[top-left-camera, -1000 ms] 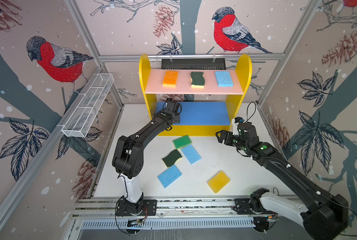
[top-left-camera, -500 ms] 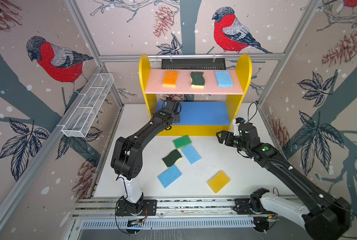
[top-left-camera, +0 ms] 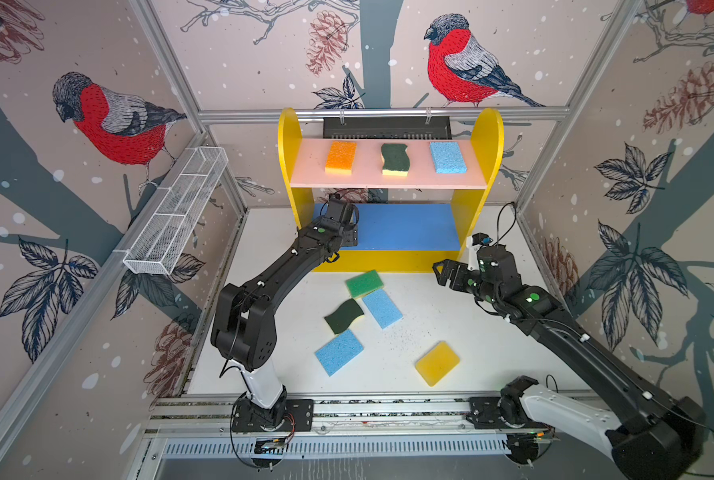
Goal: Place and organize the cleaning sponges onto the shelf
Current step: 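Lower the yellow sponge onto the blue shelf and open the left gripper, then draw the left gripper back while the right gripper moves toward the table sponges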
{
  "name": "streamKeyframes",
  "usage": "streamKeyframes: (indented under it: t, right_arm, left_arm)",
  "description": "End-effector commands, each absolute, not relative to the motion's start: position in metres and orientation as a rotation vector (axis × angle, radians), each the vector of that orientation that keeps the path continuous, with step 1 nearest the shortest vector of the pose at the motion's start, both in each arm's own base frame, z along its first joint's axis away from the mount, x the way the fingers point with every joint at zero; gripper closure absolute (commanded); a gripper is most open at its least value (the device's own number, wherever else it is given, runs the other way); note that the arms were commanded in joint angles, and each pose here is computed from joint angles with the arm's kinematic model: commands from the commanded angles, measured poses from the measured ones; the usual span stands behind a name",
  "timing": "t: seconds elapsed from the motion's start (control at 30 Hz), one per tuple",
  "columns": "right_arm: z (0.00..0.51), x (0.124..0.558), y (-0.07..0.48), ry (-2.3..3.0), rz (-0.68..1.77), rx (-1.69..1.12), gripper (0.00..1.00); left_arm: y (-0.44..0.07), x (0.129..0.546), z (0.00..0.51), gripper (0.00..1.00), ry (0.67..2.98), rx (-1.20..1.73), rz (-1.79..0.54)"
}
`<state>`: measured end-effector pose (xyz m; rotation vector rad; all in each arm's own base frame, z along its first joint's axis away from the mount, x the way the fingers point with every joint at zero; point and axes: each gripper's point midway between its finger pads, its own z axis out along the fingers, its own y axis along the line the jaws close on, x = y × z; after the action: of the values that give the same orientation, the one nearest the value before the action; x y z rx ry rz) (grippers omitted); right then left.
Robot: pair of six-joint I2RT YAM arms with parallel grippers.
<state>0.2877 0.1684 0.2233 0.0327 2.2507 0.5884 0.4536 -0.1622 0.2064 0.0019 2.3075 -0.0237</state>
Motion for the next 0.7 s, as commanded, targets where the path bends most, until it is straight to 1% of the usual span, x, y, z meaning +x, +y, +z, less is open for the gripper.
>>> streamKeyframes:
  t: [0.0,0.27,0.67]
  right_arm:
    - [0.224,0.287,0.164,2.252,0.570,0.071,0.04]
    - [0.219,0.275,0.170,2.259,0.595,0.104,0.04]
    - [0.211,0.252,0.193,2.273,0.589,0.100,0.04]
  left_arm:
    - [-0.164,0.450,0.216,0.18,2.272,0.021,-0.064]
    - [-0.159,0.430,0.216,0.19,2.274,0.034,-0.083]
    - [-0.144,0.378,0.224,0.19,2.242,0.056,-0.174]
